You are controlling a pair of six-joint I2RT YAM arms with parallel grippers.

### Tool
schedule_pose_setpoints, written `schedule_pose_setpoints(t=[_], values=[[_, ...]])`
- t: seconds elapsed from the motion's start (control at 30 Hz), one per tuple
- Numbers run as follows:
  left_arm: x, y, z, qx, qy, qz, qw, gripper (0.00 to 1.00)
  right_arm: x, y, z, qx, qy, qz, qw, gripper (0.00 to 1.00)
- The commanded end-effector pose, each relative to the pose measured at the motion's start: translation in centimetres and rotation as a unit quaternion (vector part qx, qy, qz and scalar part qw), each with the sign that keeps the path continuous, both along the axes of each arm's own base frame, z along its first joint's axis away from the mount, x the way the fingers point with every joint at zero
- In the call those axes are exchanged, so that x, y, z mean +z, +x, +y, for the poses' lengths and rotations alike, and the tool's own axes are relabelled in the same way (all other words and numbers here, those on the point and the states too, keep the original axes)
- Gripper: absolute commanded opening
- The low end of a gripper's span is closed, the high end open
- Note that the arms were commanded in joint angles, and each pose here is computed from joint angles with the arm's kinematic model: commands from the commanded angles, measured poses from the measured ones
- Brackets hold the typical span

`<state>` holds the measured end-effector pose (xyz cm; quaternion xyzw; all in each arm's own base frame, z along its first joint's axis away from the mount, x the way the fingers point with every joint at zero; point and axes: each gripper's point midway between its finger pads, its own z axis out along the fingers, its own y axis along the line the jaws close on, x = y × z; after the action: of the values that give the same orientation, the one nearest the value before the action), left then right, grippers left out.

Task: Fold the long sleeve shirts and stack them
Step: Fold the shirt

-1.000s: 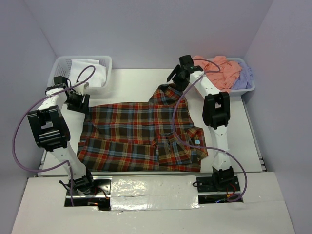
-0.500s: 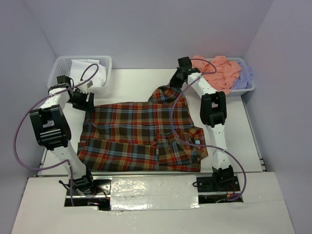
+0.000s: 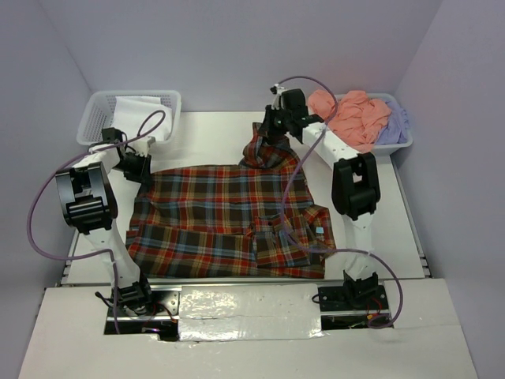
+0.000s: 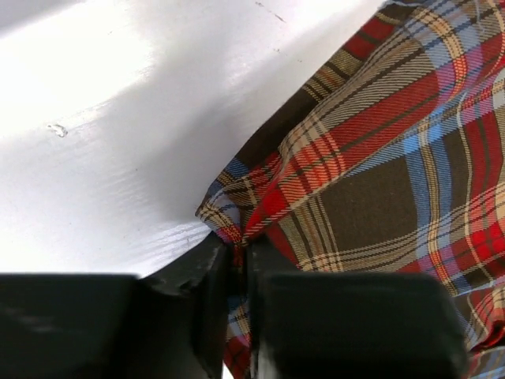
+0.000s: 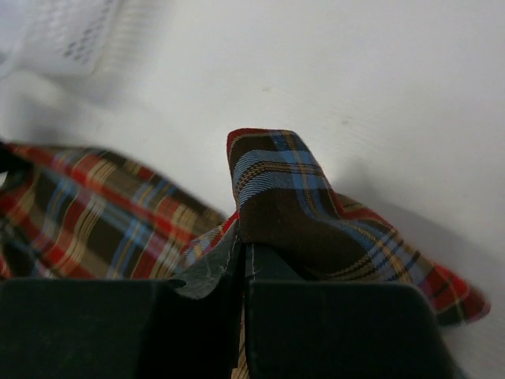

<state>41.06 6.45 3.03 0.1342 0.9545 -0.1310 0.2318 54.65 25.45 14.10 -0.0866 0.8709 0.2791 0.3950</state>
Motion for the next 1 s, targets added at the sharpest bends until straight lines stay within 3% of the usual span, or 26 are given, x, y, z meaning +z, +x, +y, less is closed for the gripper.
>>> schedule_pose_setpoints(t=[0.0,0.17,0.2,0.4,0.47,0.53,0.63,0.73,0.83,0.9,0.97], values=[[1.2,0.1,-0.5,-0.015,-0.005,-0.025,1.0,0.22,9.5,-3.0,2.8,0.113,-0.025,-0.171,0.978,0.03],[2.0,-0.3,-0.5,-0.023,0.003,-0.035,0.999,0.0,6.3,-9.3,3.8,0.175,-0.089,-0.167,0.966,0.11],[2.0,-0.6,-0.5,-0.026,0.005,-0.033,0.999,0.0,7.0,-10.9,4.4,0.19,-0.09,-0.178,0.961,0.12],[2.1,-1.4,-0.4,-0.03,0.016,-0.035,0.999,0.0,1.1,-19.3,3.9,0.222,-0.135,-0.105,0.96,0.25],[2.1,-1.6,-0.3,-0.03,0.021,-0.036,0.999,0.0,-1.3,-22.8,3.8,0.242,-0.149,-0.081,0.955,0.43],[2.0,-1.7,-0.2,-0.032,0.026,-0.035,0.999,0.0,-4.0,-25.8,3.1,0.255,-0.171,-0.048,0.951,0.53],[1.9,-1.8,-0.1,-0.034,0.033,-0.034,0.998,0.0,-5.1,-28.3,1.7,0.252,-0.2,-0.016,0.947,0.59],[2.0,-1.8,0.0,-0.036,0.037,-0.037,0.998,0.0,-3.1,-28.6,1.0,0.233,-0.192,-0.032,0.953,0.62],[1.9,-1.9,0.0,-0.036,0.038,-0.037,0.998,0.0,1.3,-27.6,1.6,0.213,-0.138,-0.067,0.965,0.66],[1.9,-1.9,-0.1,-0.036,0.036,-0.037,0.998,0.0,4.2,-25.5,1.7,0.185,-0.085,-0.069,0.977,0.62],[1.9,-1.8,-0.3,-0.037,0.034,-0.039,0.998,0.0,4.1,-22.4,0.5,0.131,-0.046,-0.025,0.99,0.61]])
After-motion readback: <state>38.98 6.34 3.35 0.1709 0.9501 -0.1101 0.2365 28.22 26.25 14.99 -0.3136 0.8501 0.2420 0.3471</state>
